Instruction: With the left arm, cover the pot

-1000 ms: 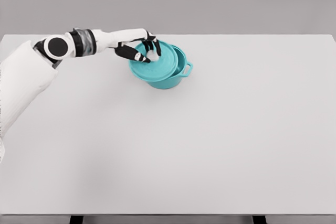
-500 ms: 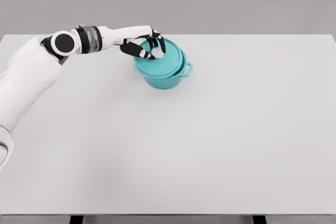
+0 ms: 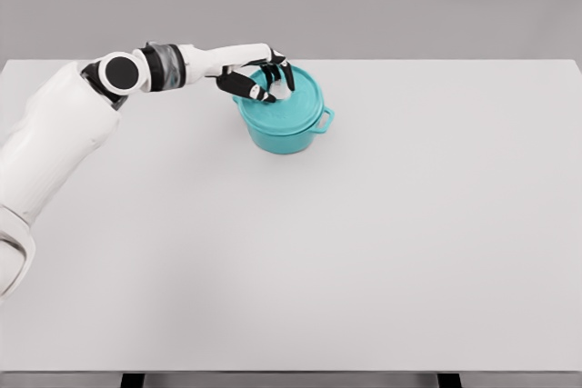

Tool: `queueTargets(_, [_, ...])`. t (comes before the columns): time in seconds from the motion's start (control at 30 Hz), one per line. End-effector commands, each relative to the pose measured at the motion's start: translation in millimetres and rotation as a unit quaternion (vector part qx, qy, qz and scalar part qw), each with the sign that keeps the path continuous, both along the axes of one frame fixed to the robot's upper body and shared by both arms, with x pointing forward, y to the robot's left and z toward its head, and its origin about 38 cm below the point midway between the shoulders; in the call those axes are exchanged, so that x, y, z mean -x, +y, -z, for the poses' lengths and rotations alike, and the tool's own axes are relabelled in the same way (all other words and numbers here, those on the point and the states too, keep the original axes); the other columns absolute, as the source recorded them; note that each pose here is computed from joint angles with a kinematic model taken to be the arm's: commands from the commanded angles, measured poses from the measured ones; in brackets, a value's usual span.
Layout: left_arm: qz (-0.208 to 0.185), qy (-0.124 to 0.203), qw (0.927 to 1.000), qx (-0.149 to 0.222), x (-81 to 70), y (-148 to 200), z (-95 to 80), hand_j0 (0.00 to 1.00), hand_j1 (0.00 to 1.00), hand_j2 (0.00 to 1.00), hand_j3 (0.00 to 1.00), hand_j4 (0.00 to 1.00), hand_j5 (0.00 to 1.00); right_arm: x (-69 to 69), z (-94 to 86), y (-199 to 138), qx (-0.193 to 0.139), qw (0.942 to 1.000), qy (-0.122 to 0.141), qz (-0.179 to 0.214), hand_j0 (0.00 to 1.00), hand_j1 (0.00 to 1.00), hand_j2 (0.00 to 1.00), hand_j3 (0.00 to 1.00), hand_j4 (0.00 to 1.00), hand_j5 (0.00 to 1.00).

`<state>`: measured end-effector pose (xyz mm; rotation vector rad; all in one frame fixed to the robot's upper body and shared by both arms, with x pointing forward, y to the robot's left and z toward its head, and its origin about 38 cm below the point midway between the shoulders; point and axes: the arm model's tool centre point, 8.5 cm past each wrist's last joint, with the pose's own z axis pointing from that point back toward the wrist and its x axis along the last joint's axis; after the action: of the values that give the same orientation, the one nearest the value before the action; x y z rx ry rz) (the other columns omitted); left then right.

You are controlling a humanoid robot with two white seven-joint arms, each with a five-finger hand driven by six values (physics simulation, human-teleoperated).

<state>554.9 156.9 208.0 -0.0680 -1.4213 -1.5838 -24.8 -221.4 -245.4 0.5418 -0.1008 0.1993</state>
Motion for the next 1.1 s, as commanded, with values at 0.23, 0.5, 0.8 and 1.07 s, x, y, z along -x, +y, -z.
queueTargets(0.23, [0.001,0.0,1.0,0.001,-0.4,-3.7,-0.3,0.49,0.49,0.49,0.49,0.49,0.49,0.0,0.0,0.0,0.0,1.0,0.0,-0.001,1.0,1.0,1.0,1.0,1.0,1.0])
queueTargets(0.5, [0.001,-0.001,1.0,0.0,-0.4,-4.5,-0.2,0.49,0.49,0.49,0.49,0.49,0.49,-0.1,0.0,0.0,0.0,1.0,-0.001,0.0,1.0,1.0,1.0,1.0,1.0,1.0])
queueTargets(0.8, [-0.005,0.001,1.0,-0.008,-3.5,-2.0,1.6,0.49,0.49,0.49,0.49,0.49,0.49,-0.1,0.0,0.0,0.0,1.0,0.0,-0.001,1.0,1.0,1.0,1.0,1.0,1.0])
queueTargets(1.07, [-0.003,0.0,1.0,-0.008,-3.2,-4.7,1.8,0.49,0.49,0.49,0.49,0.49,0.49,-0.1,0.0,0.0,0.0,1.0,0.0,-0.001,1.0,1.0,1.0,1.0,1.0,1.0])
